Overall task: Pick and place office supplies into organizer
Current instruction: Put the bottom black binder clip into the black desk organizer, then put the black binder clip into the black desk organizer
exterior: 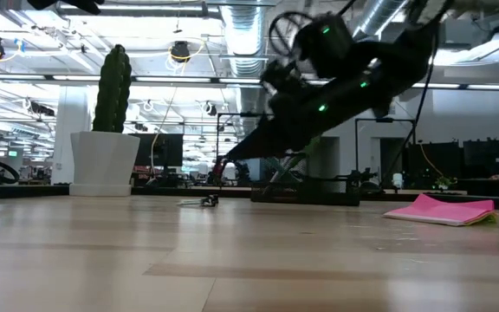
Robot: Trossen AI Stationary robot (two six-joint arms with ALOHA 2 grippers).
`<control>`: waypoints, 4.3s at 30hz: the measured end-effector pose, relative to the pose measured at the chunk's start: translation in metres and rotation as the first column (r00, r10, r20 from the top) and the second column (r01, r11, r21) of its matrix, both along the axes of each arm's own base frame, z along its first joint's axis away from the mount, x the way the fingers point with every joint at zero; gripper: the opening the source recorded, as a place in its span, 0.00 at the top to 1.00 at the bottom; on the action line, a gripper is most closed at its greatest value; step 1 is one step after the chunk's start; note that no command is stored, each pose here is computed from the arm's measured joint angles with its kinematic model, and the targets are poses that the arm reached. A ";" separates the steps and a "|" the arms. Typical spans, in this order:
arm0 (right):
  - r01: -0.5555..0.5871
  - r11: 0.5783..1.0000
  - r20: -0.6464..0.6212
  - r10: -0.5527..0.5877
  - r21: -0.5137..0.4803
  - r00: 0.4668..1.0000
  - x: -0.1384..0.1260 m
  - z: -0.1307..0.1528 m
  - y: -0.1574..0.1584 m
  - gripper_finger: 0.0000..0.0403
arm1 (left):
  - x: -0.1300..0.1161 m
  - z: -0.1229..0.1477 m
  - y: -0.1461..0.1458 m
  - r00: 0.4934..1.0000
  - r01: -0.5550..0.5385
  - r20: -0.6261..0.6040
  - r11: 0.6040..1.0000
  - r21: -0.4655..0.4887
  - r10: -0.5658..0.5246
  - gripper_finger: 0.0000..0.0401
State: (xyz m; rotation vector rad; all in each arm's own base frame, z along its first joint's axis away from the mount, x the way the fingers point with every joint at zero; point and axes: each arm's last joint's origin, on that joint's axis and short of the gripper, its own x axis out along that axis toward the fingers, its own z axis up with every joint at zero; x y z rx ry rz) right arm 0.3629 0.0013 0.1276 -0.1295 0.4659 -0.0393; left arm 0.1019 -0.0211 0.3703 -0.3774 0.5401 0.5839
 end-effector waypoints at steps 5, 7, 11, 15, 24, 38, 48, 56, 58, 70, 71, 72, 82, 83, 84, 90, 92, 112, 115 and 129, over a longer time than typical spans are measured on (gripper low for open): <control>-0.097 0.995 -0.007 0.096 -0.019 0.995 0.030 -0.013 -0.015 0.40 | 0.000 0.000 -0.001 1.000 0.021 -0.009 1.000 -0.022 -0.021 0.72; -0.119 0.992 -0.008 0.119 -0.034 0.993 0.041 -0.018 -0.022 0.39 | 0.000 0.000 -0.001 1.000 0.022 -0.009 0.999 -0.023 -0.022 0.72; -0.097 0.995 -0.068 0.095 -0.029 0.993 0.057 -0.027 -0.038 0.40 | 0.000 -0.001 -0.002 0.999 0.042 -0.015 0.998 -0.047 -0.043 0.72; -0.103 0.993 -0.112 0.096 -0.058 0.989 0.061 -0.032 -0.051 0.40 | 0.000 -0.001 -0.002 0.998 0.059 -0.021 0.996 -0.065 -0.061 0.72; -0.199 0.980 -0.119 0.199 0.013 0.973 0.061 -0.043 -0.061 0.40 | 0.000 -0.001 -0.002 0.997 0.069 -0.027 0.996 -0.058 -0.070 0.72; -0.183 0.979 -0.222 0.199 0.092 0.955 0.056 -0.053 -0.054 0.41 | 0.000 -0.001 -0.002 0.998 0.063 -0.024 0.996 -0.062 -0.065 0.72; -0.112 0.985 -0.197 0.136 0.131 0.971 0.058 -0.052 -0.054 0.51 | 0.000 -0.001 -0.002 0.999 0.041 -0.014 0.998 -0.049 -0.042 0.72; 0.009 0.955 -0.197 0.052 0.298 0.979 0.054 -0.035 -0.056 0.68 | 0.001 0.000 -0.002 0.999 0.042 -0.003 0.998 -0.052 -0.043 0.72; 0.032 0.953 -0.201 0.031 0.302 0.979 0.051 -0.021 -0.058 0.68 | 0.001 0.000 -0.002 0.999 0.043 -0.002 0.998 -0.051 -0.043 0.72; 0.389 0.913 -0.230 -0.408 -0.123 0.884 -0.002 0.082 -0.115 0.62 | 0.001 0.001 -0.001 0.999 0.035 -0.007 0.999 0.008 -0.035 0.72; 0.410 0.905 -0.250 -0.426 -0.115 0.869 -0.006 0.081 -0.121 0.64 | 0.001 0.001 -0.001 0.999 0.035 -0.007 0.999 0.008 -0.035 0.72; 0.428 0.897 -0.274 -0.441 -0.109 0.854 -0.010 0.079 -0.126 0.65 | 0.001 0.001 -0.001 0.999 0.035 -0.007 0.999 0.008 -0.035 0.72; 0.410 0.889 -0.344 -0.457 -0.203 0.820 -0.015 0.069 -0.134 0.52 | 0.001 0.001 -0.001 0.999 0.032 -0.003 0.999 0.006 -0.032 0.72; 0.419 0.884 -0.341 -0.467 -0.210 0.816 -0.015 0.069 -0.136 0.49 | 0.001 0.001 -0.001 1.000 0.031 -0.003 0.999 0.006 -0.031 0.72; 0.423 0.880 -0.342 -0.473 -0.215 0.812 -0.014 0.067 -0.137 0.47 | 0.001 0.001 -0.001 1.000 0.031 -0.003 1.000 0.007 -0.031 0.72; 0.427 0.877 -0.357 -0.479 -0.218 0.802 -0.016 0.064 -0.140 0.40 | 0.001 0.001 -0.001 1.000 0.029 -0.002 1.000 0.007 -0.029 0.72; 0.421 0.881 -0.357 -0.472 -0.217 0.806 -0.015 0.064 -0.138 0.39 | 0.001 0.001 -0.001 1.000 0.029 -0.001 1.000 0.007 -0.029 0.72; -0.125 0.992 -0.112 0.128 0.036 0.985 0.048 0.028 -0.071 0.41 | 0.001 0.000 -0.002 0.998 0.054 -0.012 0.998 -0.017 -0.054 0.72; -0.101 0.994 -0.132 0.107 0.051 0.985 0.050 0.011 -0.080 0.41 | 0.001 0.000 -0.002 0.997 0.073 -0.018 0.997 -0.036 -0.073 0.72; -0.045 0.998 -0.133 0.052 0.052 0.990 0.067 -0.041 -0.109 0.41 | 0.001 0.000 -0.002 0.997 0.076 -0.022 0.997 -0.032 -0.077 0.72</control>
